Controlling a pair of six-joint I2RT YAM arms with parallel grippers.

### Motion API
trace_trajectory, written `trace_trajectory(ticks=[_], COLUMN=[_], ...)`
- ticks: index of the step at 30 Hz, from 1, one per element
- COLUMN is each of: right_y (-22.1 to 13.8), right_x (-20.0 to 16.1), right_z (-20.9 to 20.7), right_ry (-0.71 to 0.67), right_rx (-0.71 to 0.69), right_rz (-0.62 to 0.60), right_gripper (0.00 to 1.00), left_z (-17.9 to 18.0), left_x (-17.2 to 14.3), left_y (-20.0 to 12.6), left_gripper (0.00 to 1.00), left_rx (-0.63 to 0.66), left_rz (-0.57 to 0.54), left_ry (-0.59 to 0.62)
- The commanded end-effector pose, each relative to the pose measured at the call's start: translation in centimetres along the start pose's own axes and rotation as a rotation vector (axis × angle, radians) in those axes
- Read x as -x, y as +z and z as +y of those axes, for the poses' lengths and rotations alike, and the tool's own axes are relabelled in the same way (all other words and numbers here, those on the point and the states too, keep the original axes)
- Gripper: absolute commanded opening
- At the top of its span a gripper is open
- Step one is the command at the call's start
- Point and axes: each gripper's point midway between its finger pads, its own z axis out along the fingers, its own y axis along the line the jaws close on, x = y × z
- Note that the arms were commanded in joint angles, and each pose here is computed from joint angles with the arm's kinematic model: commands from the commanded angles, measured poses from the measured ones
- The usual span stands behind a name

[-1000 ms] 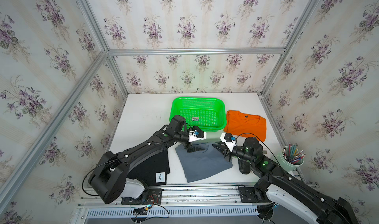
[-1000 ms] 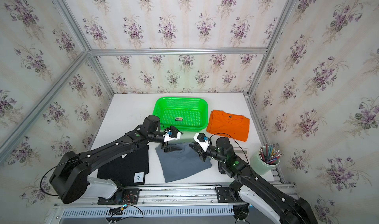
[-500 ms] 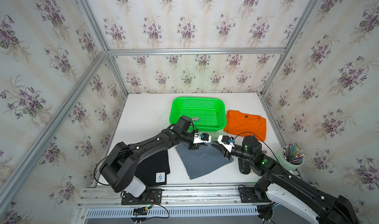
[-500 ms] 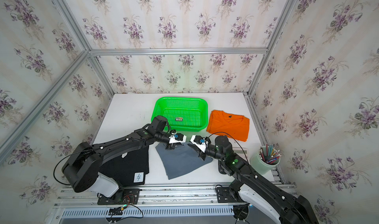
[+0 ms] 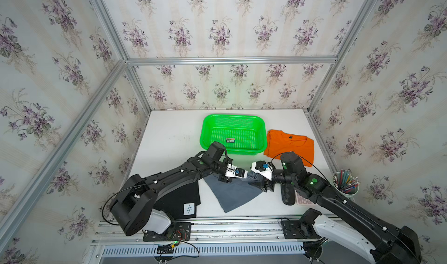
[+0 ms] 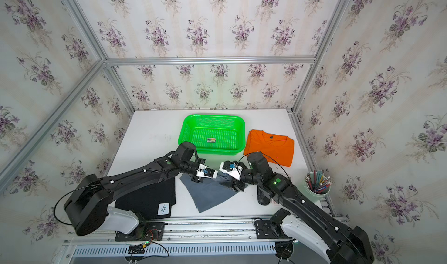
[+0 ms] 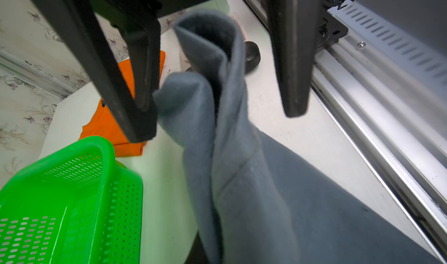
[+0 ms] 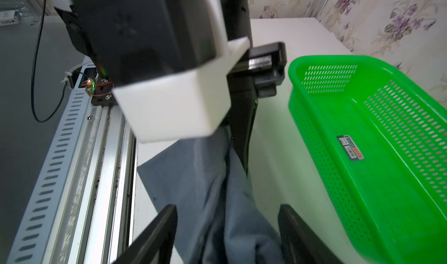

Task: Put the folded t-shirts into the basket
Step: Pick up the T-shirt from the center of the board.

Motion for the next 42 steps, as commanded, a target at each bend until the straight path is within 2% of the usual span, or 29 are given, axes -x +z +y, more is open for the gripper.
trace_trajectory(ticks=[1, 10, 19, 21, 26, 31, 33, 34, 37, 40, 42], right_y=[-0.1, 0.1, 0.2, 0.2, -0.1, -0.7, -0.9, -1.0, -1.3, -1.7, -2.0], right_x=[-1.0, -1.0, 0.5, 0.6, 1.6, 2.6, 2.7, 2.8, 3.1, 3.5, 3.7], right_z=[1.2, 2.0, 3.0, 2.7, 1.9, 1.4, 1.2, 1.0, 0.5, 0.3, 0.2], right_ry=[-0.007, -0.031, -0.085, -0.096, -0.127, -0.149, -0.155, -0.161, -0.170, -0.187, -0.206], right_rx=[0.057, 0.121, 0.182, 0.166, 0.111, 0.051, 0.028, 0.015, -0.022, -0.046, -0.056], right_rz=[0.046, 0.042, -0.057, -0.060, -0.097, -0.156, -0.159, -0.162, -0.164, -0.175, -0.180], right_gripper=[0.71, 0.71, 0.68, 0.61, 0.37, 0.06, 0.00, 0.00, 0.00, 0.00, 0.00], left_z=[0.9, 0.2, 0.0, 0.1, 0.5, 0.7, 0.8, 0.8, 0.9, 0.3, -0.5], left_x=[0.7, 1.7, 2.3, 2.3, 2.3, 2.4, 2.4, 2.4, 2.0, 1.6, 1.3], left_y=[-0.4, -1.4, -2.0, -1.9, -1.8, -1.8, -1.8, -1.9, -2.1, -3.0, -3.6], left_gripper=[0.00, 0.00, 0.00, 0.00, 0.00, 0.00, 0.00, 0.00, 0.16, 0.51, 0.54], left_rx=[0.058, 0.078, 0.077, 0.079, 0.093, 0.101, 0.106, 0.107, 0.118, 0.120, 0.111], left_rz=[-0.004, -0.004, -0.016, -0.015, -0.014, -0.021, -0.019, -0.017, 0.012, 0.055, 0.075], left_ry=[0.102, 0.171, 0.178, 0.174, 0.151, 0.137, 0.129, 0.127, 0.108, 0.062, 0.063])
